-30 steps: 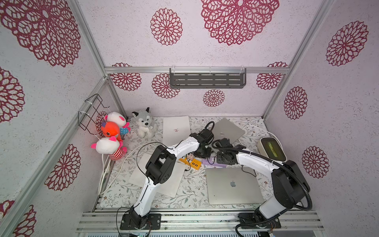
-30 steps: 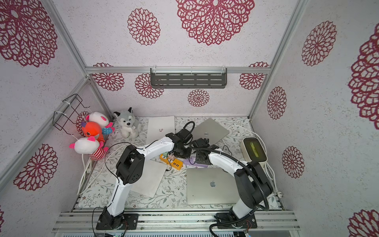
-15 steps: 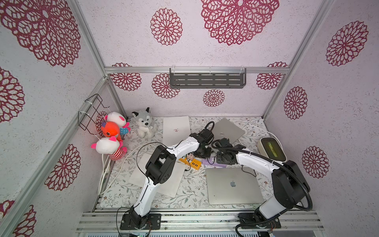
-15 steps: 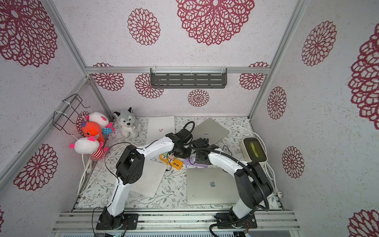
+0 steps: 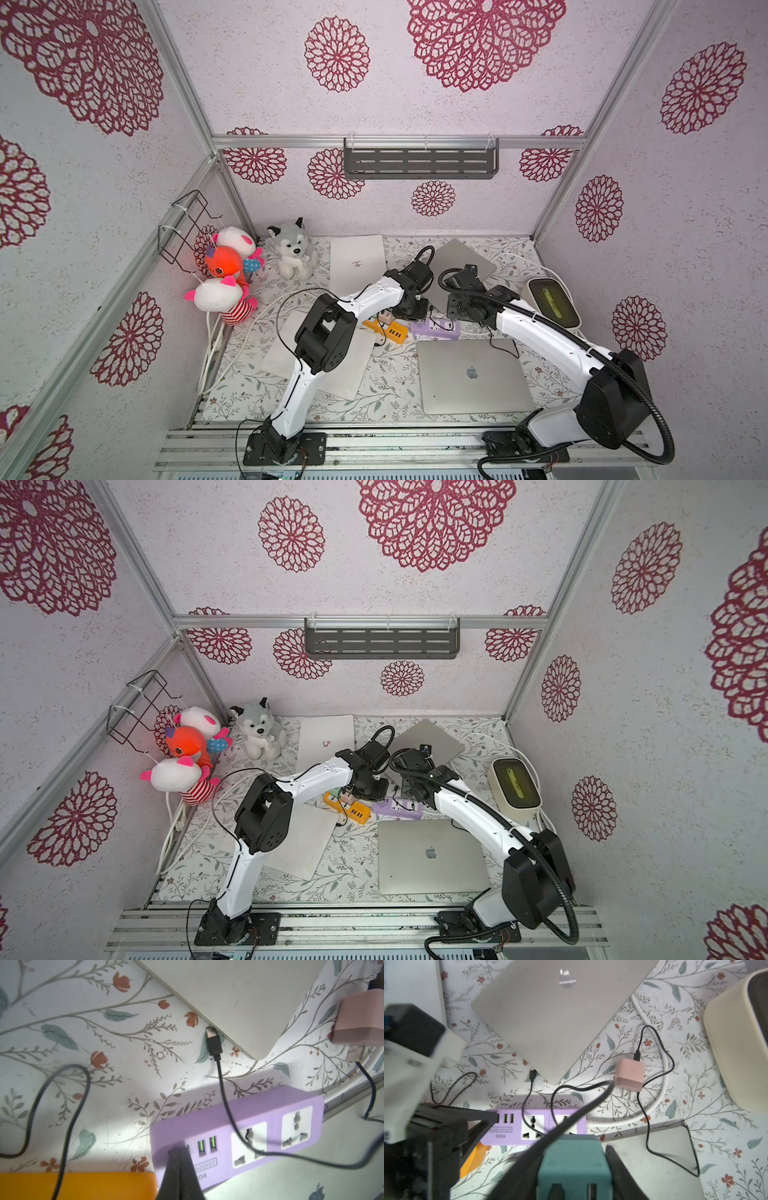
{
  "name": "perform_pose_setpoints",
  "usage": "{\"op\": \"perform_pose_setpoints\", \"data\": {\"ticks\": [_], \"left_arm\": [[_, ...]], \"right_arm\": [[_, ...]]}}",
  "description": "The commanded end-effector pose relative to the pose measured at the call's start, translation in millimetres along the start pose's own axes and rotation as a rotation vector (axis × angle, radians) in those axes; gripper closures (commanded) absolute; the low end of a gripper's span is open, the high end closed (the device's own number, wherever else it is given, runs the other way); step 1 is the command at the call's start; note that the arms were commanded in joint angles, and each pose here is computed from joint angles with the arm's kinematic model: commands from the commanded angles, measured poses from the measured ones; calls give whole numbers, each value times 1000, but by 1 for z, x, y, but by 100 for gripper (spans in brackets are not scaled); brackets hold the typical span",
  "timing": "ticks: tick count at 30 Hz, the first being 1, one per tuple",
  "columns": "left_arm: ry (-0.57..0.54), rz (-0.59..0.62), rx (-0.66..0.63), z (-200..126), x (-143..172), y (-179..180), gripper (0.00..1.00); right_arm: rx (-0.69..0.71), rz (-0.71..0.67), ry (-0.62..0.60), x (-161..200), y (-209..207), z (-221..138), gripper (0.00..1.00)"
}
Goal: Unplug the laptop charger
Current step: Remove the plug from the socket, then place the plug at the center of the board.
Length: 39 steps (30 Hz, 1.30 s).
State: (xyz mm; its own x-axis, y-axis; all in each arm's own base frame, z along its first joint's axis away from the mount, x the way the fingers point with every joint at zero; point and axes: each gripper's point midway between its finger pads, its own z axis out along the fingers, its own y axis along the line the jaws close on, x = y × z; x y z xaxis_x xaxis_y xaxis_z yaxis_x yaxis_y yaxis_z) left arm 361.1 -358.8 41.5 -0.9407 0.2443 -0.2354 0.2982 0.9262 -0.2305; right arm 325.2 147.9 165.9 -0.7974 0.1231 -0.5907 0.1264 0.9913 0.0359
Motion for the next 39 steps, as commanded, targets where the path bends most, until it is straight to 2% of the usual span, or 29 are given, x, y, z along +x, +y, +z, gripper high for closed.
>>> {"op": "perform_pose_setpoints", "data": {"ticks": [1,8,17,28,35,39], "left_arm": [[9,-10,9,-12,4,-7,100],[-69,-11,58,-48,-14,-22,100],[-163,-8,62,-103,-30,-21,100],[-269,-62,42,-170,-34,10,100],[-285,-97,10,-188,-26,34,100],[-286,-113,-4,-192,-22,43,100]], "right_arm": [[0,2,-38,-12,-5,-18,74],[-127,51,-8,-9,12,-31,74],[-327,103,-25,-13,33,-72,74],[-450,89,-57,-23,40,-127,74],[-522,63,-65,-17,51,-154,75],[-529,47,-60,-15,60,-153,74]]}}
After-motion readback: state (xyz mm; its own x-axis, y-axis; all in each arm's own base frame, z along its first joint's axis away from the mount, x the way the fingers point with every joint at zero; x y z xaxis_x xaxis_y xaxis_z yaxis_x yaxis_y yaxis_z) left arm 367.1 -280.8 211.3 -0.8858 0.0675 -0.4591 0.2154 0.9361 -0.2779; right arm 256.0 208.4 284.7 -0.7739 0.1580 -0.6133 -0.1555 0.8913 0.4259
